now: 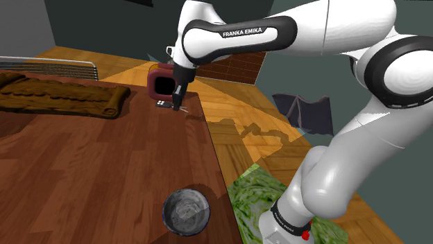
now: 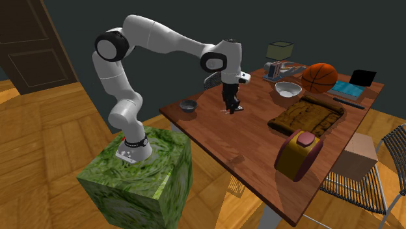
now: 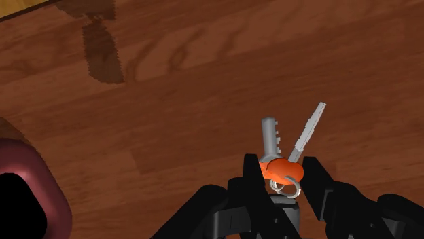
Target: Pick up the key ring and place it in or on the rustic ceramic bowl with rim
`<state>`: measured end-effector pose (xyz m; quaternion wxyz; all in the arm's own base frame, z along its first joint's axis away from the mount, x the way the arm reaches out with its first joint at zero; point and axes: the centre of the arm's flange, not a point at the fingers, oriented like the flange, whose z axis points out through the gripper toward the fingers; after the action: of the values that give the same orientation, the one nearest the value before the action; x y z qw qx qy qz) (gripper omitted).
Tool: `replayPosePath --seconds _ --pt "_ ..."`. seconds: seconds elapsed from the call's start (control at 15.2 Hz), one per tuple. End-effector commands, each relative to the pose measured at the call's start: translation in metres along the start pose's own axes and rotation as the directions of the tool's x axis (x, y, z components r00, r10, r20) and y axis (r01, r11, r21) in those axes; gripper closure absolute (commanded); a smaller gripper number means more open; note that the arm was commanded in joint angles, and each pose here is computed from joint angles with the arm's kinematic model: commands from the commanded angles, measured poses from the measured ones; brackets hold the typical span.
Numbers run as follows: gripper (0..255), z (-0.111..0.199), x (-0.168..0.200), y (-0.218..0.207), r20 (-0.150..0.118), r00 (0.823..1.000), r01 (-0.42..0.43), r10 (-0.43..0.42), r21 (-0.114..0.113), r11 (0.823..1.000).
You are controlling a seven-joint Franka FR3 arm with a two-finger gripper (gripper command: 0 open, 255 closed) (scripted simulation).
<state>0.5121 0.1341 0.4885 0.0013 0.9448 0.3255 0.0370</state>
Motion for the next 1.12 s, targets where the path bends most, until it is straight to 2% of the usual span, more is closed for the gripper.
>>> replayPosePath --seconds 0.0,0.13,1.06 --pt "255 -0.010 0.000 0.001 0.000 1.000 0.000 0.000 0.000 1.000" --pt "255 -0.019 0.001 0.001 0.000 1.000 0.000 0.000 0.000 1.000" --pt "255 -0.035 -0.087 -0.161 0.000 1.000 0.000 0.000 0.000 1.000"
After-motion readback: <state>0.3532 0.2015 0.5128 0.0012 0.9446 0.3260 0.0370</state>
